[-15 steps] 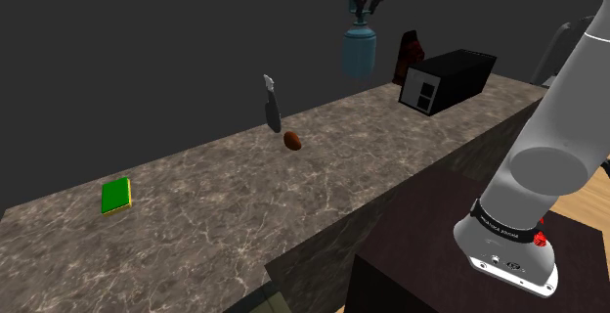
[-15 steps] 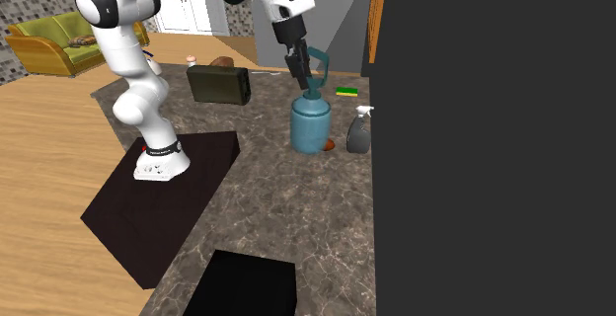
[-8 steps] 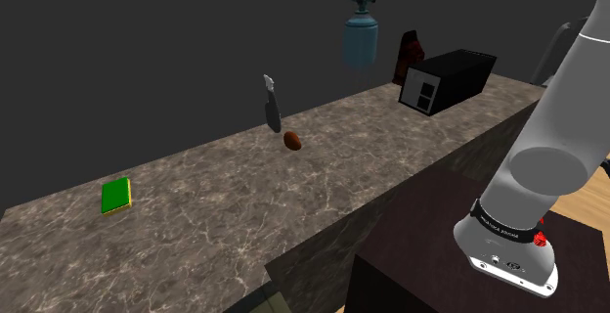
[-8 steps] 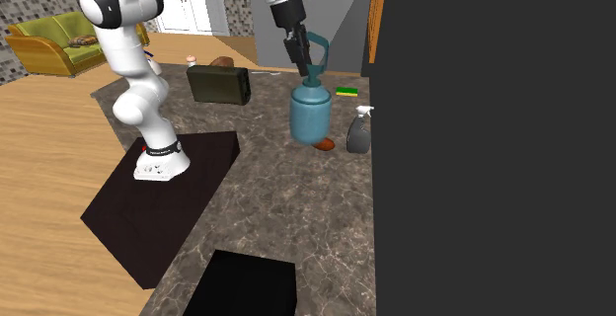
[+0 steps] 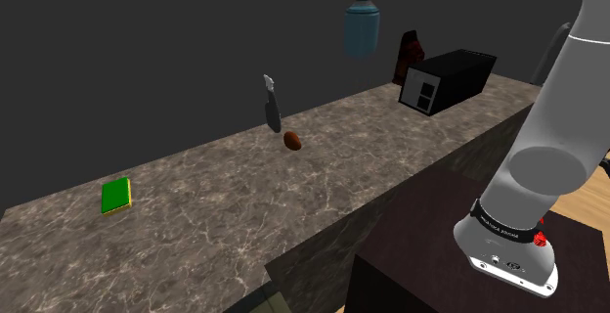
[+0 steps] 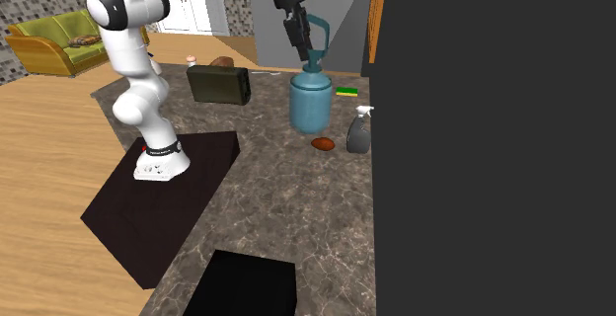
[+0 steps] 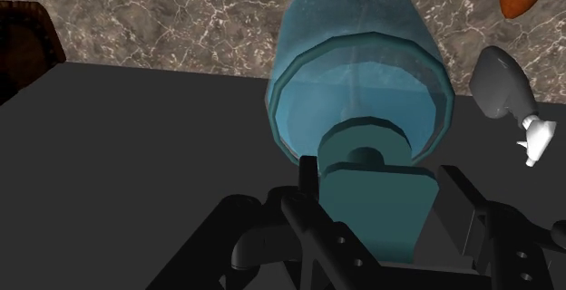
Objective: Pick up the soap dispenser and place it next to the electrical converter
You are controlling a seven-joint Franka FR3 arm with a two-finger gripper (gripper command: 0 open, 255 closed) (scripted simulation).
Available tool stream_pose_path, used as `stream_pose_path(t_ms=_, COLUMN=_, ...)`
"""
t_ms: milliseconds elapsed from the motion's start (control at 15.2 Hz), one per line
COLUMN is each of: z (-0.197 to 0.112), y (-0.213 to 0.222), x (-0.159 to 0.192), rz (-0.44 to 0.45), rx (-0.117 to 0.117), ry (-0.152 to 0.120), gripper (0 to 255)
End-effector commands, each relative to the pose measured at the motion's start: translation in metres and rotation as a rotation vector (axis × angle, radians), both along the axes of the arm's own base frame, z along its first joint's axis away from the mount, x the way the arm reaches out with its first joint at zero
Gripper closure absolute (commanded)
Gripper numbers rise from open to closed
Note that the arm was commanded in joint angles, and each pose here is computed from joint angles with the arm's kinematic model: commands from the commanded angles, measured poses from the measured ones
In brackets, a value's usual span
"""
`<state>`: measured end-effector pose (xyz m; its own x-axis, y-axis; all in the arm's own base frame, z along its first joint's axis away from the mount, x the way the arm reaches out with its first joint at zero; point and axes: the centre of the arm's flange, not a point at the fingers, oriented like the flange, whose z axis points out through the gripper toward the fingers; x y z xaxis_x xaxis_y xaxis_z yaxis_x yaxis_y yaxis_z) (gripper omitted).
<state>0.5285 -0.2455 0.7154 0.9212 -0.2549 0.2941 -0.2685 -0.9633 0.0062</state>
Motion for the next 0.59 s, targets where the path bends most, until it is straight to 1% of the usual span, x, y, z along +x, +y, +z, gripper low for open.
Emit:
stream_pose_path(t_ms=0, z=0.013, y=0.001, x=-0.001, rz=0.0, rx=0.0, ry=-0.001, gripper=255)
stream_pose_path(t_ms=528, z=0.055, y=0.001, x=-0.001, rz=0.0, rx=0.0, ry=-0.001, gripper=255)
